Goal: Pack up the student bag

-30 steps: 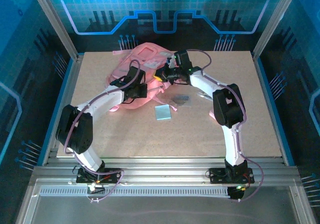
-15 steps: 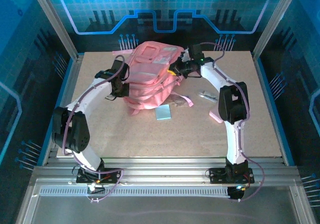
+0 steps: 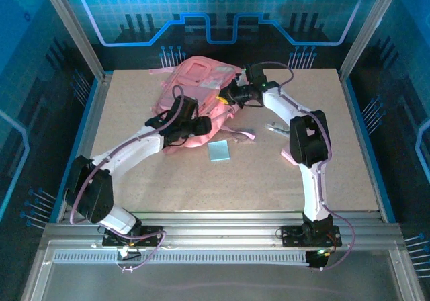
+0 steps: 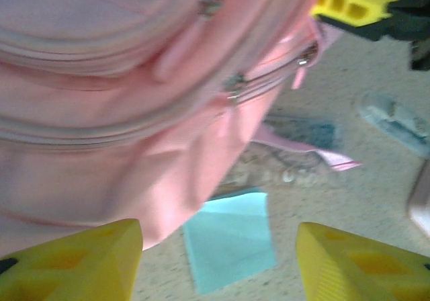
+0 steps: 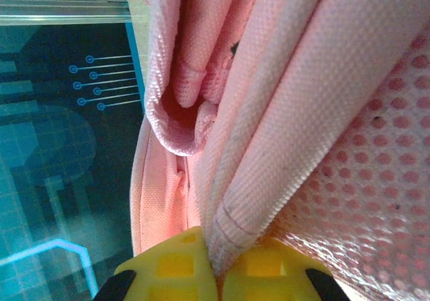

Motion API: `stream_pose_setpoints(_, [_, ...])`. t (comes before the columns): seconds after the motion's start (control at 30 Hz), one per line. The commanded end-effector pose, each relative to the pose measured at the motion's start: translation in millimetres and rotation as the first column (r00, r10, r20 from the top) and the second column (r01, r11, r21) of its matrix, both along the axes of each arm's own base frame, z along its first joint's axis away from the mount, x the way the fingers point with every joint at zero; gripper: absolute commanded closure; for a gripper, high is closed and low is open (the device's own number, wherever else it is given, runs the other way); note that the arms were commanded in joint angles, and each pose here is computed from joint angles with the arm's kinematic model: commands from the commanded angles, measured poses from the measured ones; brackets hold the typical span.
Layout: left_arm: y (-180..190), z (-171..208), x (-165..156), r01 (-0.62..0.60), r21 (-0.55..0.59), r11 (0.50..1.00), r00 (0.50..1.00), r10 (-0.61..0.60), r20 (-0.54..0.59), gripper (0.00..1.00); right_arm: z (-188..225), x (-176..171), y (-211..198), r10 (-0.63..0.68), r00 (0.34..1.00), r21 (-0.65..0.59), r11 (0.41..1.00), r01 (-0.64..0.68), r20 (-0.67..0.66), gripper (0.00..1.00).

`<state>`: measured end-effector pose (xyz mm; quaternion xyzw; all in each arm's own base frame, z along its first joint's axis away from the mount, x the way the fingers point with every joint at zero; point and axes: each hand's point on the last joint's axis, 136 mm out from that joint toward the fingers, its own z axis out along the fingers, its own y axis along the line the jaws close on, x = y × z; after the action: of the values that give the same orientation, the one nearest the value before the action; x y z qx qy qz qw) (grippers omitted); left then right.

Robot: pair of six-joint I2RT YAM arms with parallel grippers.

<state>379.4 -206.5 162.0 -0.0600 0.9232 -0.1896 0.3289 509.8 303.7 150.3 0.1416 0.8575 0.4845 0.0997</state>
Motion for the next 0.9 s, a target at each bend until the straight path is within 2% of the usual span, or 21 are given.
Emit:
stream_pose_setpoints(0.0, [-14,11,28,-0.071,-0.11,0.991,0.992,0.081,0.096,0.36,61,8,16,-0.017,0.988,0.094,0.996,0.002,0.157,1.0])
stream_pose_setpoints(0.1, [-14,-3,38,-0.084,-0.077,0.994,0.991,0.091,0.098,0.35,69,6,18,-0.012,0.986,0.111,0.994,-0.007,0.164,1.0])
stream_pose_setpoints(0.2, [-13,-13,46,-0.09,-0.044,0.995,0.99,0.094,0.108,0.3,76,4,19,-0.01,0.985,0.126,0.992,-0.012,0.171,1.0])
stream_pose_setpoints(0.4, [-14,-28,60,-0.109,-0.053,0.993,0.99,0.113,0.085,0.27,85,3,18,-0.01,0.984,0.147,0.989,-0.017,0.176,1.0])
stream_pose_setpoints(0.5, [-10,-31,74,-0.119,-0.106,0.987,0.988,0.128,0.081,0.28,86,1,19,-0.008,0.985,0.164,0.986,-0.02,0.174,1.0])
stream_pose_setpoints(0.63, [-13,-18,91,-0.083,-0.178,0.98,0.985,0.108,0.135,0.44,86,-3,20,-0.006,0.986,0.182,0.983,-0.025,0.168,1.0])
stream_pose_setpoints(0.7, [-16,-11,96,-0.055,-0.168,0.984,0.982,0.083,0.168,0.5,87,-5,19,-0.007,0.985,0.185,0.982,-0.025,0.17,1.0])
stream_pose_setpoints(0.77, [-18,-8,100,-0.036,-0.147,0.989,0.983,0.062,0.175,0.52,90,-8,19,-0.006,0.985,0.186,0.982,-0.027,0.175,1.0])
stream_pose_setpoints(0.87, [-14,-7,105,-0.042,-0.098,0.994,0.98,0.06,0.188,0.59,92,-11,19,-0.005,0.983,0.184,0.983,-0.029,0.183,1.0])
